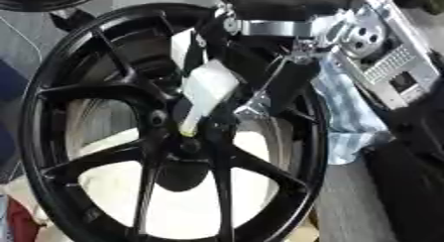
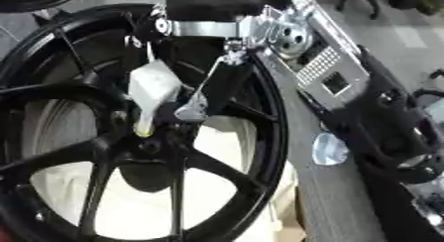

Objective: Pull the pin out of the wheel hub.

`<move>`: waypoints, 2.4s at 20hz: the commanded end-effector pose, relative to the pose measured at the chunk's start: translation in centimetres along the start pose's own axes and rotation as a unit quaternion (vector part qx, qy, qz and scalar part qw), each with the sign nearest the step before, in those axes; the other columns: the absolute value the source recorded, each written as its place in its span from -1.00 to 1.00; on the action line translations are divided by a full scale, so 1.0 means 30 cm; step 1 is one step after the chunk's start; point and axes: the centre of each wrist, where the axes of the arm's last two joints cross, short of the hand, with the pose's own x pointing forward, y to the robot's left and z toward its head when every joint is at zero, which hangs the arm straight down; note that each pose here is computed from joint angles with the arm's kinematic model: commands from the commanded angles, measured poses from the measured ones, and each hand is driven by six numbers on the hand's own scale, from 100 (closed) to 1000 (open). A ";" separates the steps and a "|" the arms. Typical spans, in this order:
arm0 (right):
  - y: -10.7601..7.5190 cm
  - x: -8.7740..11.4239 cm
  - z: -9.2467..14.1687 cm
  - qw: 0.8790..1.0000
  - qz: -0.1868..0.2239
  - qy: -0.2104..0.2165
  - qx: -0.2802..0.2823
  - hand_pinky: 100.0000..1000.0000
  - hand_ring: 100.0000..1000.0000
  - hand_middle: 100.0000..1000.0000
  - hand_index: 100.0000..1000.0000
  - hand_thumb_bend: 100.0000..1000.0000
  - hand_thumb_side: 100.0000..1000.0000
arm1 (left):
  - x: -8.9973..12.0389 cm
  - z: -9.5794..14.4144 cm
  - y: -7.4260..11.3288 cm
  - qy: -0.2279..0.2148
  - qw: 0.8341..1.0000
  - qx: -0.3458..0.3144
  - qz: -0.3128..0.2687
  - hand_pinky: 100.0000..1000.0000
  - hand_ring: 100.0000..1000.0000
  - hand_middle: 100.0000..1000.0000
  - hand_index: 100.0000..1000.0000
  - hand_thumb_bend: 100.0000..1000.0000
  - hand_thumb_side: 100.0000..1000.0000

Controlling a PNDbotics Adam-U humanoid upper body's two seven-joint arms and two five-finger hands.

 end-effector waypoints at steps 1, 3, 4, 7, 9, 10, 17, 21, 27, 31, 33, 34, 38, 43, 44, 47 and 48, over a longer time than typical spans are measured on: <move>-0.076 0.008 0.059 0.999 -0.019 -0.008 -0.027 0.16 -0.05 -0.51 -0.32 -0.94 -1.00 | 0.019 -0.008 0.007 -0.009 1.000 0.001 -0.001 0.54 0.84 0.35 0.65 -1.00 0.54; -0.110 0.008 0.092 0.998 -0.040 -0.016 -0.043 0.16 -0.06 -0.51 -0.32 -0.96 -1.00 | 0.020 -0.008 0.009 -0.009 1.000 0.001 -0.001 0.54 0.84 0.35 0.65 -1.00 0.53; -0.126 0.008 0.109 0.997 -0.050 -0.020 -0.051 0.16 -0.06 -0.51 -0.33 -0.98 -1.00 | 0.020 -0.009 0.009 -0.009 1.000 0.001 0.000 0.54 0.84 0.35 0.65 -1.00 0.53; -0.166 0.004 0.166 0.994 -0.077 -0.025 -0.075 0.18 -0.06 -0.51 -0.34 -1.00 -1.00 | 0.021 -0.010 0.010 -0.010 1.000 0.001 0.001 0.54 0.84 0.35 0.65 -1.00 0.53; -0.186 0.000 0.206 0.990 -0.098 -0.026 -0.094 0.18 -0.06 -0.52 -0.35 -1.00 -1.00 | 0.022 -0.011 0.011 -0.010 1.000 0.001 0.002 0.54 0.84 0.35 0.65 -1.00 0.53; -0.197 -0.001 0.228 0.989 -0.106 -0.024 -0.105 0.18 -0.06 -0.52 -0.35 -1.00 -1.00 | 0.023 -0.012 0.012 -0.011 1.000 0.000 0.002 0.53 0.84 0.35 0.65 -1.00 0.53; -0.248 -0.013 0.410 0.971 -0.134 0.022 -0.196 0.19 -0.07 -0.51 -0.36 -1.00 -0.99 | 0.026 -0.015 0.019 -0.016 1.000 -0.001 0.003 0.53 0.84 0.35 0.65 -1.00 0.52; -0.218 -0.044 0.526 0.953 -0.128 0.100 -0.255 0.19 -0.05 -0.49 -0.33 -1.00 -1.00 | 0.024 -0.011 0.026 -0.022 1.000 0.004 -0.002 0.53 0.84 0.34 0.65 -1.00 0.51; -0.036 -0.132 0.651 0.917 -0.098 0.235 -0.308 0.22 -0.01 -0.46 -0.30 -0.99 -1.00 | 0.022 -0.010 0.017 -0.033 0.999 0.000 -0.004 0.53 0.84 0.34 0.65 -1.00 0.50; 0.121 -0.169 0.730 0.885 -0.095 0.297 -0.347 0.23 -0.01 -0.45 -0.29 -1.00 -1.00 | 0.020 -0.009 0.007 -0.042 0.999 -0.011 -0.006 0.53 0.84 0.34 0.65 -1.00 0.50; 0.188 -0.175 0.762 0.867 -0.096 0.320 -0.370 0.23 -0.01 -0.45 -0.29 -1.00 -1.00 | 0.018 -0.007 0.002 -0.045 0.999 -0.015 -0.007 0.53 0.84 0.34 0.65 -1.00 0.50; 0.219 -0.177 0.776 0.856 -0.098 0.333 -0.383 0.23 -0.01 -0.45 -0.29 -1.00 -1.00 | 0.018 -0.006 -0.001 -0.046 0.999 -0.018 -0.007 0.53 0.85 0.34 0.65 -1.00 0.49; 0.329 -0.175 0.817 0.820 -0.099 0.373 -0.423 0.28 0.03 -0.33 -0.20 -0.97 -1.00 | 0.018 -0.007 -0.014 -0.056 0.998 -0.033 -0.009 0.53 0.85 0.33 0.65 -1.00 0.48; 0.455 -0.171 0.817 0.795 -0.117 0.395 -0.445 0.37 0.11 -0.18 -0.06 -0.83 -0.99 | 0.016 -0.007 -0.028 -0.063 0.997 -0.048 -0.008 0.54 0.85 0.33 0.65 -1.00 0.48; 0.472 -0.170 0.813 0.790 -0.125 0.399 -0.448 0.38 0.12 -0.16 -0.04 -0.80 -0.99 | 0.017 -0.007 -0.031 -0.064 0.997 -0.051 -0.007 0.54 0.85 0.33 0.65 -1.00 0.47; 0.512 -0.169 0.801 0.777 -0.143 0.410 -0.455 0.42 0.20 -0.07 0.05 -0.74 -0.98 | 0.016 -0.007 -0.037 -0.067 0.996 -0.056 -0.005 0.54 0.85 0.33 0.65 -1.00 0.47; 0.523 -0.169 0.797 0.773 -0.146 0.415 -0.457 0.44 0.24 0.00 0.11 -0.70 -0.96 | 0.016 -0.006 -0.039 -0.067 0.996 -0.057 -0.005 0.54 0.85 0.33 0.65 -1.00 0.47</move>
